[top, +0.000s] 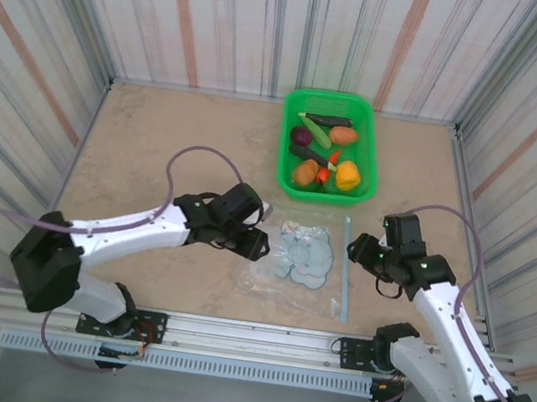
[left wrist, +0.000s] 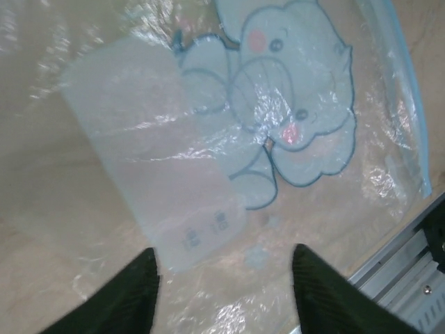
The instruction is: Place the food in the zip-top bag and seal the zipper
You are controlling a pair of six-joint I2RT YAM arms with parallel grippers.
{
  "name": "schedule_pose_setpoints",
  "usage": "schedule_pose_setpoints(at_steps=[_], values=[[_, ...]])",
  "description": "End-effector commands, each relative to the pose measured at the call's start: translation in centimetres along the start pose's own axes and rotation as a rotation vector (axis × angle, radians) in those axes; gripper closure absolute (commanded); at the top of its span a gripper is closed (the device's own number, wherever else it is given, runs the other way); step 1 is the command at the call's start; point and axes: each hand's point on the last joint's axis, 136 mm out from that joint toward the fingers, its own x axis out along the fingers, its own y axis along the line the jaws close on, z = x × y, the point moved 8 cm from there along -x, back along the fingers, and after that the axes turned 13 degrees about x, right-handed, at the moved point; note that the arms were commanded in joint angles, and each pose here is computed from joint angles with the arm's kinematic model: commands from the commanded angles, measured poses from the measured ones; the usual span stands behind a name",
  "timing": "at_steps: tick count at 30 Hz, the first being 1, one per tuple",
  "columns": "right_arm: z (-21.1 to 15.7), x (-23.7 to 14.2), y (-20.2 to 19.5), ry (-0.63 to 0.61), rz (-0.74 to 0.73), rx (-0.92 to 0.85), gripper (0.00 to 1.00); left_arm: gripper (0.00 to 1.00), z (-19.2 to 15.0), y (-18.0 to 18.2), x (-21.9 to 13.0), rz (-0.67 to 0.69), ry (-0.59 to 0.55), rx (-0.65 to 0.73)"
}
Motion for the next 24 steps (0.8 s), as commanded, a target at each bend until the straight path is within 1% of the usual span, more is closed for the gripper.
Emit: schedule_pose_setpoints(at_steps=[1, 3, 5, 6, 8, 9, 12, 15, 16, 18, 20, 21, 24], values=[[0.4, 1.9, -0.2, 0.058, 0.047, 0.050, 0.36, 0.62, 0.6, 0.0, 2.0, -0.085, 0.029, -0.050], [0.6, 3.0, -0.5, 0.089, 0.038, 0.067, 0.38, 0.78, 0.1, 1.6, 3.3, -0.097, 0.067, -0.138], [0.5, 3.9, -0.6, 0.122, 0.030, 0.069, 0.42, 0.88, -0.4, 3.2, 4.0, -0.122, 0.088, -0.220], [0.5, 4.1, -0.3, 0.134, 0.048, 0.066, 0.42, 0.90, -0.6, 4.0, 4.0, -0.113, 0.094, -0.242], [0.3, 4.5, 0.0, 0.171, 0.086, 0.062, 0.42, 0.93, -0.9, 5.0, 3.6, -0.041, 0.113, -0.225], [0.2, 4.7, 0.1, 0.195, 0.099, 0.063, 0.43, 0.95, -1.1, 5.7, 3.5, 0.013, 0.135, -0.211], [-0.2, 5.4, 0.3, 0.263, 0.110, 0.069, 0.44, 0.99, -1.8, 7.5, 3.8, 0.080, 0.196, -0.226], [-0.2, 5.5, 0.1, 0.273, 0.090, 0.070, 0.45, 0.98, -2.5, 9.1, 4.2, 0.144, 0.230, -0.250], [-0.2, 5.4, 0.2, 0.264, 0.092, 0.061, 0.43, 0.98, -2.6, 9.4, 4.3, 0.153, 0.237, -0.254], [0.2, 4.9, 0.1, 0.212, 0.077, 0.051, 0.39, 0.96, -2.6, 10.3, 4.2, 0.203, 0.245, -0.264], [0.5, 4.7, -0.3, 0.182, 0.030, 0.062, 0.38, 0.94, -2.5, 11.2, 4.0, 0.236, 0.235, -0.282], [0.4, 4.9, -0.3, 0.190, 0.025, 0.063, 0.38, 0.92, -2.4, 11.7, 4.1, 0.237, 0.223, -0.297], [0.2, 5.8, -0.1, 0.249, 0.017, 0.068, 0.37, 0.91, -1.9, 12.3, 4.8, 0.179, 0.170, -0.309]])
